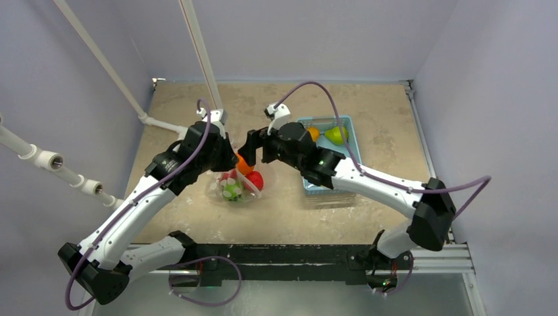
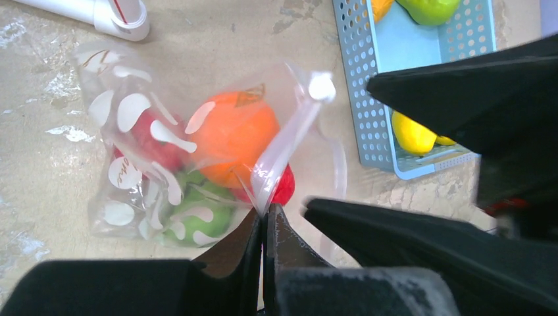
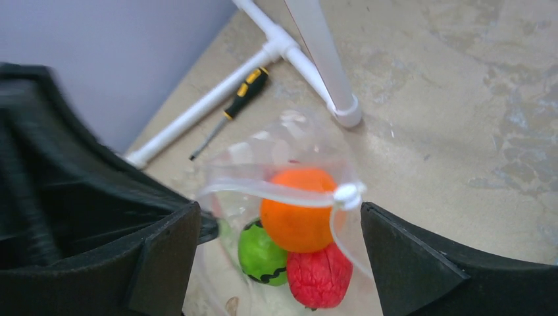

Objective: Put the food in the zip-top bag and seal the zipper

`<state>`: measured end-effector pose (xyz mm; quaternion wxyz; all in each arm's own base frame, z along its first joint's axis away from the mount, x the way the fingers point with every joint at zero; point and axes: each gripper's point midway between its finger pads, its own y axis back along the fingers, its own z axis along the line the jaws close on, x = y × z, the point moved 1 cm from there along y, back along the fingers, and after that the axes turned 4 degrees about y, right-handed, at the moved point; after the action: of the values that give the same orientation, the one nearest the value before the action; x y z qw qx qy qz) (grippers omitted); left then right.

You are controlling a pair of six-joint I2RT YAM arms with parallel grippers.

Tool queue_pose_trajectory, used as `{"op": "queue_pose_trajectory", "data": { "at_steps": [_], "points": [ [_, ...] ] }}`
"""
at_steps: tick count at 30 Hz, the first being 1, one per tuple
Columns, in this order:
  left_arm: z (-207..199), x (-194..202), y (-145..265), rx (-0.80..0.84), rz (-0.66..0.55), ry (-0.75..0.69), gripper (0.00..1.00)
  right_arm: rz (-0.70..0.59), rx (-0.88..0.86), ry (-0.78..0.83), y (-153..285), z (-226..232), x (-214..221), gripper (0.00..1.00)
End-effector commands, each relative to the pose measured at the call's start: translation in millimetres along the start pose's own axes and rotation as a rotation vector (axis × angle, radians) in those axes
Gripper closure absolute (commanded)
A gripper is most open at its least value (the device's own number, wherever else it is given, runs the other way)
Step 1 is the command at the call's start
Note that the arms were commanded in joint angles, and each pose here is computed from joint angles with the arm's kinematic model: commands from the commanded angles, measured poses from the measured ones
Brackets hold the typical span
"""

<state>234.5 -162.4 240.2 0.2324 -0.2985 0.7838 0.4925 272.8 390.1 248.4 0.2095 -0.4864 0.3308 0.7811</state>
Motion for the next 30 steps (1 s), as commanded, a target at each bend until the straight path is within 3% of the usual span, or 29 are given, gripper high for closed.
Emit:
{"op": "queue_pose_trajectory", "data": {
  "at_steps": [1,15,30],
  "points": [
    [-6.0,-8.4,-0.9,0.018,-0.033,0.018,1.00,-0.077,-0.014,-0.036,28.8,6.4,-26.8,0.09],
    [-9.4,-14.1,2.0,0.022,-0.045,0.024,1.00,0.115,0.054,-0.114,54.2,-15.9,36.0,0.21],
    [-10.4,-14.5,5.9,0.029,-0.044,0.025,1.00,0.220,0.112,-0.172,28.1,-33.1,95.8,0.29]
  ]
}}
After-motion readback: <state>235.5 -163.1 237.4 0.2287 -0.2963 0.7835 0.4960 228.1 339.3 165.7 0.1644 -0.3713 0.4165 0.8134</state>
